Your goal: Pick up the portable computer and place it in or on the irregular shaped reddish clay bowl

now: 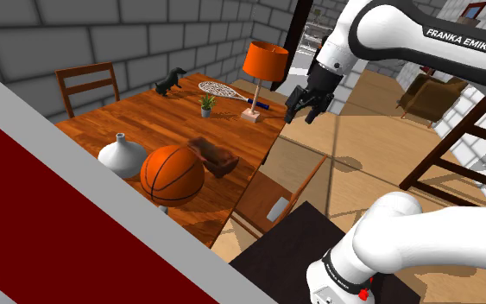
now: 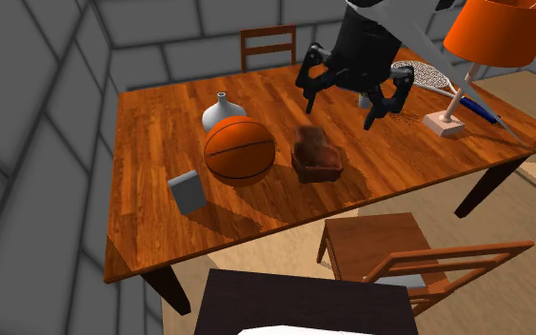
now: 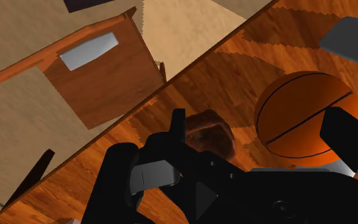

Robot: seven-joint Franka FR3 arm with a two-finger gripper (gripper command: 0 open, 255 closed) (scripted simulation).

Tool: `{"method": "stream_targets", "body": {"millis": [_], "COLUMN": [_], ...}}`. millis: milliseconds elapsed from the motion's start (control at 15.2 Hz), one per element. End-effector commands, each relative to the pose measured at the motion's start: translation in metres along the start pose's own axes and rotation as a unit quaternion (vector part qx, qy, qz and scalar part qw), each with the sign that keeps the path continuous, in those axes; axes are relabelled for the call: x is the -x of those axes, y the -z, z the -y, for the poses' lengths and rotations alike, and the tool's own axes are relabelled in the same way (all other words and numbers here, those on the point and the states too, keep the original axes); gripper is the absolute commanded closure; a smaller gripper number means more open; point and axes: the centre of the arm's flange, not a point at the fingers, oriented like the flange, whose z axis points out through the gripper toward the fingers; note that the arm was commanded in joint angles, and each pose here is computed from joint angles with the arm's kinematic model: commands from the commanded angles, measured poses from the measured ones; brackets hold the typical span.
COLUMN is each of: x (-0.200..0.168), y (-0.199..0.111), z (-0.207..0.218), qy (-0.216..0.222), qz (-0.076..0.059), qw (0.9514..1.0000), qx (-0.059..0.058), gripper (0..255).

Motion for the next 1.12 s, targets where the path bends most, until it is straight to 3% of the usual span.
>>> {"method": "stream_targets", "body": {"millis": [0,1056], "x": [0.000,-0.025], "y": [0.000,-0.147], "z": [0.000,0.157], "qy": [0.000,-0.060], "qz": [0.000,0.016], "qw": [1.0000,0.9978], "qx": [0.000,0.022], "gripper": [0,0]}}
